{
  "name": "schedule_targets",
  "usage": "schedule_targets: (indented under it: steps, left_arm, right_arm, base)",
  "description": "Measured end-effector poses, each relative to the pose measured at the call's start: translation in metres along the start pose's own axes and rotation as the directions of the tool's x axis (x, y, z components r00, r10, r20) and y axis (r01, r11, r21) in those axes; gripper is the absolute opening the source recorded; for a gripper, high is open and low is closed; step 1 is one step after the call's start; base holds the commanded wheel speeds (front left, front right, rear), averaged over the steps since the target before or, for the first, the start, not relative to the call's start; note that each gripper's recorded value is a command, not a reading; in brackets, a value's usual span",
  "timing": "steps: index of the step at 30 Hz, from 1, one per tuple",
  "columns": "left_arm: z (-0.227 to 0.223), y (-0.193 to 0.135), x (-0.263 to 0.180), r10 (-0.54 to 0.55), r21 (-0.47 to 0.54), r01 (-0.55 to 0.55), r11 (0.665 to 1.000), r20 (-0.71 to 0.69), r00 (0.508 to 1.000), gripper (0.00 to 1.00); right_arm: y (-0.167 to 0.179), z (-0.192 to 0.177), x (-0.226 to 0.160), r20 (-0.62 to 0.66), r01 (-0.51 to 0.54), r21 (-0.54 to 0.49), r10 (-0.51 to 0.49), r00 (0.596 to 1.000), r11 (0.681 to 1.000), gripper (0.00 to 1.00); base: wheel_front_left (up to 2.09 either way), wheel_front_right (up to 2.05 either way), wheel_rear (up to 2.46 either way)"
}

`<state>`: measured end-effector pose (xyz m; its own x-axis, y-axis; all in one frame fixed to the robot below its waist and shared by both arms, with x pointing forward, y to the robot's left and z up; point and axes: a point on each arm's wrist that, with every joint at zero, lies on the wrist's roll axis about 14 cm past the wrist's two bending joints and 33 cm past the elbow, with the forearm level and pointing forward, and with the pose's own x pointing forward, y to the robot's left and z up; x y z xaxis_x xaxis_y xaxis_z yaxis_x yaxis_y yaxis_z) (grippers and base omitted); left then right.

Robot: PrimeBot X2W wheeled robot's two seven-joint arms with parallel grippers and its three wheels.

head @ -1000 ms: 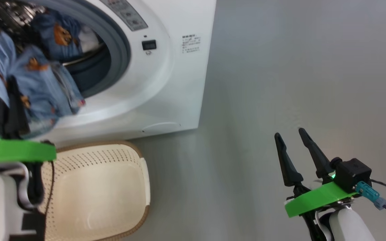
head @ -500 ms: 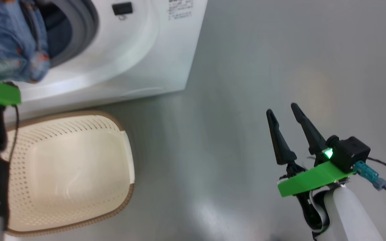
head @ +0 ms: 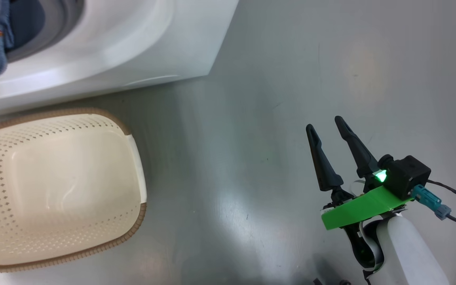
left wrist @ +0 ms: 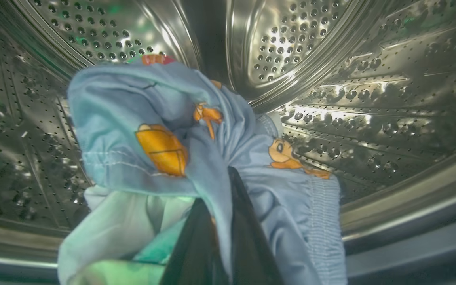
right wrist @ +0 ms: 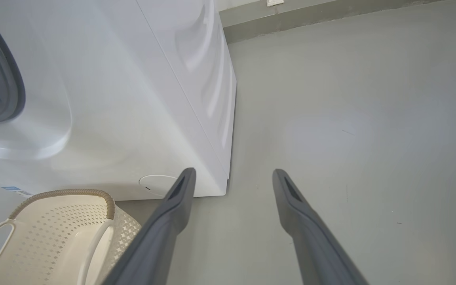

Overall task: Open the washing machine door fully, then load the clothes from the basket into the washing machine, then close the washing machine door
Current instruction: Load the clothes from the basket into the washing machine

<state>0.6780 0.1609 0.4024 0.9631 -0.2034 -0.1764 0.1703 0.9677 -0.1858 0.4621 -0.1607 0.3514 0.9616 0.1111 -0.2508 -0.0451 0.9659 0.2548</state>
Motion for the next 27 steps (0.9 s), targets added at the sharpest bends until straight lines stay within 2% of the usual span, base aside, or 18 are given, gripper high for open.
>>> schedule_targets:
  steps: [5,8,13,17,23,25,27]
  left_arm:
    - [-0.004,0.000,0.018,-0.001,-0.020,0.000,1.000,-0.050,0.999,0.00]
    - [-0.002,-0.003,0.025,-0.002,-0.028,0.001,1.000,-0.028,1.000,0.00]
    - [0.024,-0.010,0.040,-0.031,0.027,0.028,0.999,0.134,0.990,0.00]
    - [0.039,-0.016,0.048,-0.058,0.067,0.045,0.997,0.209,0.976,0.00]
    - [0.101,-0.026,0.045,-0.104,0.138,0.049,0.989,0.432,0.896,0.00]
    - [0.104,-0.024,0.043,-0.093,0.130,0.037,0.991,0.457,0.884,0.00]
    - [0.090,-0.022,0.042,-0.081,0.123,0.031,0.992,0.434,0.897,0.00]
  right_arm:
    - [0.000,-0.012,0.002,-0.029,-0.002,0.011,0.003,1.000,1.000,1.00]
    - [0.002,-0.019,0.002,-0.044,-0.007,0.015,0.007,0.999,1.000,1.00]
    - [0.006,-0.031,0.005,-0.072,-0.020,0.031,0.022,0.997,0.999,1.00]
    - [0.005,-0.035,0.007,-0.081,-0.018,0.043,0.021,0.996,0.999,1.00]
    - [-0.003,-0.046,0.007,-0.105,0.004,0.052,0.002,0.994,0.999,1.00]
    - [-0.004,-0.046,0.009,-0.105,0.004,0.050,0.001,0.994,0.999,1.00]
    - [-0.003,-0.048,0.010,-0.110,0.002,0.052,0.003,0.994,0.999,1.00]
  base:
    - [0.00,0.00,0.00]
    - [0.00,0.00,0.00]
    - [0.00,0.00,0.00]
    - [0.00,0.00,0.00]
    - [0.00,0.00,0.00]
    - [0.00,0.00,0.00]
    - [0.00,0.00,0.00]
